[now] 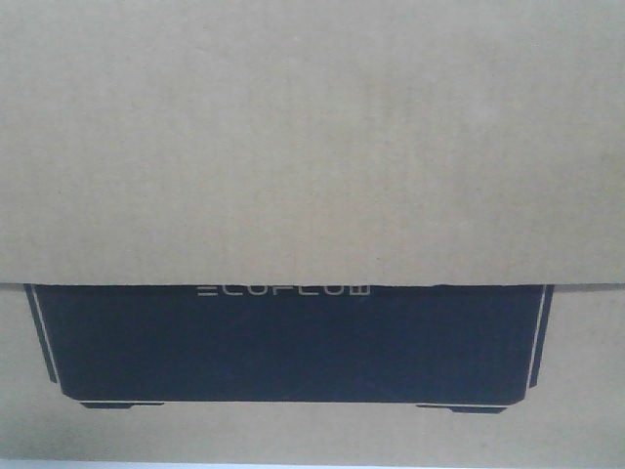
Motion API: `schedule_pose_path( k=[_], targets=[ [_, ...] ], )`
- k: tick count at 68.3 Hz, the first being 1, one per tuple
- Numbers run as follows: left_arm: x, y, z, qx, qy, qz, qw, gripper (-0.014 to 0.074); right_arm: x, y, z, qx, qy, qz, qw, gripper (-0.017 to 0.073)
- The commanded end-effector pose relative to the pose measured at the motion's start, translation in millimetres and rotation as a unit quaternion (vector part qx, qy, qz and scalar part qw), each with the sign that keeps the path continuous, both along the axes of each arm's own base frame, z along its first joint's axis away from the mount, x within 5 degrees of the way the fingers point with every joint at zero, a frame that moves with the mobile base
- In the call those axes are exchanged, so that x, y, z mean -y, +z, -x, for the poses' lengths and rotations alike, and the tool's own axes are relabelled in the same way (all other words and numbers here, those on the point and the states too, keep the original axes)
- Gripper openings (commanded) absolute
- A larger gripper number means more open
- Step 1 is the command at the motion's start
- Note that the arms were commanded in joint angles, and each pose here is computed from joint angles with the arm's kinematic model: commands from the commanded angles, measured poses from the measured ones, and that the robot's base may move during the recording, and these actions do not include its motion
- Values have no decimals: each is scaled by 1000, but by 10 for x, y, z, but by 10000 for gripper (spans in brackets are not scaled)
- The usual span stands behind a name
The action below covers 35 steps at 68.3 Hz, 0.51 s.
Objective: Grab box from left shelf to table start
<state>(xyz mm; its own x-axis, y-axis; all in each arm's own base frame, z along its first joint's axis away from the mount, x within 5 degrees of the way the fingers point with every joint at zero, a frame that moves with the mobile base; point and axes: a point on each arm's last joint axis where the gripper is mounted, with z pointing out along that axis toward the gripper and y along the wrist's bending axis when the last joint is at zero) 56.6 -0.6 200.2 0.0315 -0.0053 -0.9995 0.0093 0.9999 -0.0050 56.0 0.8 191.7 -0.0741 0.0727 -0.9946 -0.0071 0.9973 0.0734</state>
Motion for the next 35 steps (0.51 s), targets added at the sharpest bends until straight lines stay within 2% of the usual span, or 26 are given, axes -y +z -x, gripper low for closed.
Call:
schedule_pose_path(
  k=[1,35],
  targets=[
    [-3,106,21,56,1,3,998,-99,4,59,-3,45,-3,-1,999,54],
    [-3,106,21,56,1,3,998,-99,4,59,-3,45,-3,-1,999,54]
  ],
)
